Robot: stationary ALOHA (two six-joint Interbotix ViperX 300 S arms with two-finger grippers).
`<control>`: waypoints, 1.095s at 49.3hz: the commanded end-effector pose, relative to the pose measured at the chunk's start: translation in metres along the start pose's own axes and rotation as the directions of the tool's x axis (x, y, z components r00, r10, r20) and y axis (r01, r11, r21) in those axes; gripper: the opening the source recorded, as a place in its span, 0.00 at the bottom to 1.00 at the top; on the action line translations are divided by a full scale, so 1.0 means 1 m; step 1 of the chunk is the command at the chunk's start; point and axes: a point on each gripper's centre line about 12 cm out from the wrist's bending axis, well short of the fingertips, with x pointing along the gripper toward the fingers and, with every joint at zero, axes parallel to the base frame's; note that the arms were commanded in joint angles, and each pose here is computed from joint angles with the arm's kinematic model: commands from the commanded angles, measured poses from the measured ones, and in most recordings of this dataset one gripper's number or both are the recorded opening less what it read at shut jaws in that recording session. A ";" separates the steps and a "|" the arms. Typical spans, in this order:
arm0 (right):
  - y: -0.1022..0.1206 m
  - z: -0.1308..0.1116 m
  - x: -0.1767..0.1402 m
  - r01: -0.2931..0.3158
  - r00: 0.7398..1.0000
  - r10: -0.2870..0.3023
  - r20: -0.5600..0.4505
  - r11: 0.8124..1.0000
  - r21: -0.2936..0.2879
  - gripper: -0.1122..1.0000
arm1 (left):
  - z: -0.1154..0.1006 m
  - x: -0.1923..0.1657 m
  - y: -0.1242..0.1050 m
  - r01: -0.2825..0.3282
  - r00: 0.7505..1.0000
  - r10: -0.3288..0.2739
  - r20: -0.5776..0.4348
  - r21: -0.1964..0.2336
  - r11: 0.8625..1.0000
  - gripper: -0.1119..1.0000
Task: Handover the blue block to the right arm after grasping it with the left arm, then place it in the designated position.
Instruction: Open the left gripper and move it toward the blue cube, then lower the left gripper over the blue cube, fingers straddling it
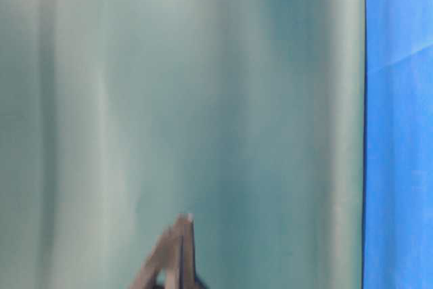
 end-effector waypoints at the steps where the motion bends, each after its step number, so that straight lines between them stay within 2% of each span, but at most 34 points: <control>1: 0.000 0.010 0.002 0.000 1.000 0.000 0.029 1.000 0.001 0.94 | 0.015 0.021 0.001 -0.002 0.999 0.002 0.035 0.003 1.000 0.93; 16: 0.000 0.009 0.003 0.000 1.000 -0.001 0.028 1.000 0.003 0.94 | 0.018 0.079 0.013 -0.032 0.999 0.032 0.017 0.003 0.999 0.93; 30: 0.000 0.007 0.003 0.000 1.000 0.000 0.021 1.000 0.001 0.94 | 0.028 0.117 0.016 -0.036 0.999 0.036 0.001 0.009 0.999 0.93; 54: 0.000 0.007 0.003 0.000 1.000 0.000 0.020 1.000 0.001 0.94 | 0.032 0.130 0.016 -0.034 0.999 0.034 -0.031 0.009 0.999 0.93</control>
